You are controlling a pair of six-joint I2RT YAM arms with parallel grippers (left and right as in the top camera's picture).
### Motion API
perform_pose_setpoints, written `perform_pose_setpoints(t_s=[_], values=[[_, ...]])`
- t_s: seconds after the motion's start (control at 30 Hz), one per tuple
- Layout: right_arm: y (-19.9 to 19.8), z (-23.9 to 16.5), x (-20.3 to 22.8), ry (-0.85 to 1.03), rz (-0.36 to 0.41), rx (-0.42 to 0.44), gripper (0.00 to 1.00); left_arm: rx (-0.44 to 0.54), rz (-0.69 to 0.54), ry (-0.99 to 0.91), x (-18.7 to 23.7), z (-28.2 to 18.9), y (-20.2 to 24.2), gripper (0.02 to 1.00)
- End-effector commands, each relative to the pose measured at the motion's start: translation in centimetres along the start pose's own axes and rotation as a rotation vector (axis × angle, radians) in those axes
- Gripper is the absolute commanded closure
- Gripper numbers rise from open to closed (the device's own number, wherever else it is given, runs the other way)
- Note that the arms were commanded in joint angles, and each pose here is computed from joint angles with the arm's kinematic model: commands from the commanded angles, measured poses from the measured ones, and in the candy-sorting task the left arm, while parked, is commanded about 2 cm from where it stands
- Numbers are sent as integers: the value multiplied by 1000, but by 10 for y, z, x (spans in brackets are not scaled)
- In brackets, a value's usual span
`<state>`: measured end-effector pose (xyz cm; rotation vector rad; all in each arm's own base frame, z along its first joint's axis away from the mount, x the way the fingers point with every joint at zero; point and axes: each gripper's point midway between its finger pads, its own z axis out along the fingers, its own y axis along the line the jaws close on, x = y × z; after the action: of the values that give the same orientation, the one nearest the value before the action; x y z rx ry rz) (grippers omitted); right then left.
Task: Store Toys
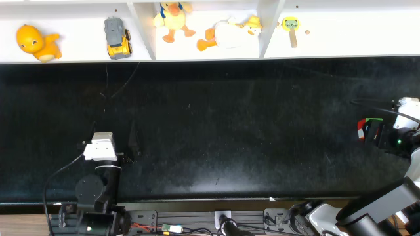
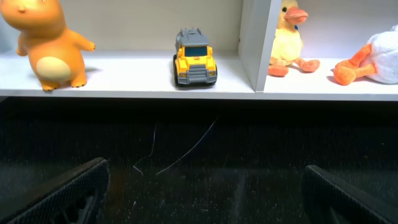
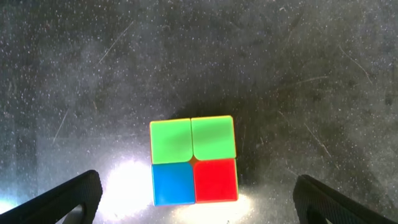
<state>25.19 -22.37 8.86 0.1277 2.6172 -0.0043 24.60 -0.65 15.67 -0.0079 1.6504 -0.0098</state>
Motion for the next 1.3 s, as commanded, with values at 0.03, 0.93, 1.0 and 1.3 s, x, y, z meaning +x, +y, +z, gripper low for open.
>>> perform_pose_setpoints(t_s=[0.03, 0.93, 1.0, 1.3], values=[[0, -2, -11, -34, 1, -8, 5, 2, 21, -5, 0, 0, 0, 20], [4, 33, 7, 100, 17, -22, 5, 2, 21, -5, -1, 0, 0, 20], [5, 34, 9, 105, 18, -27, 5, 2, 21, -5, -1, 0, 0, 20], [8, 35, 13, 120, 26, -40, 110, 2, 21, -5, -1, 0, 0, 20]])
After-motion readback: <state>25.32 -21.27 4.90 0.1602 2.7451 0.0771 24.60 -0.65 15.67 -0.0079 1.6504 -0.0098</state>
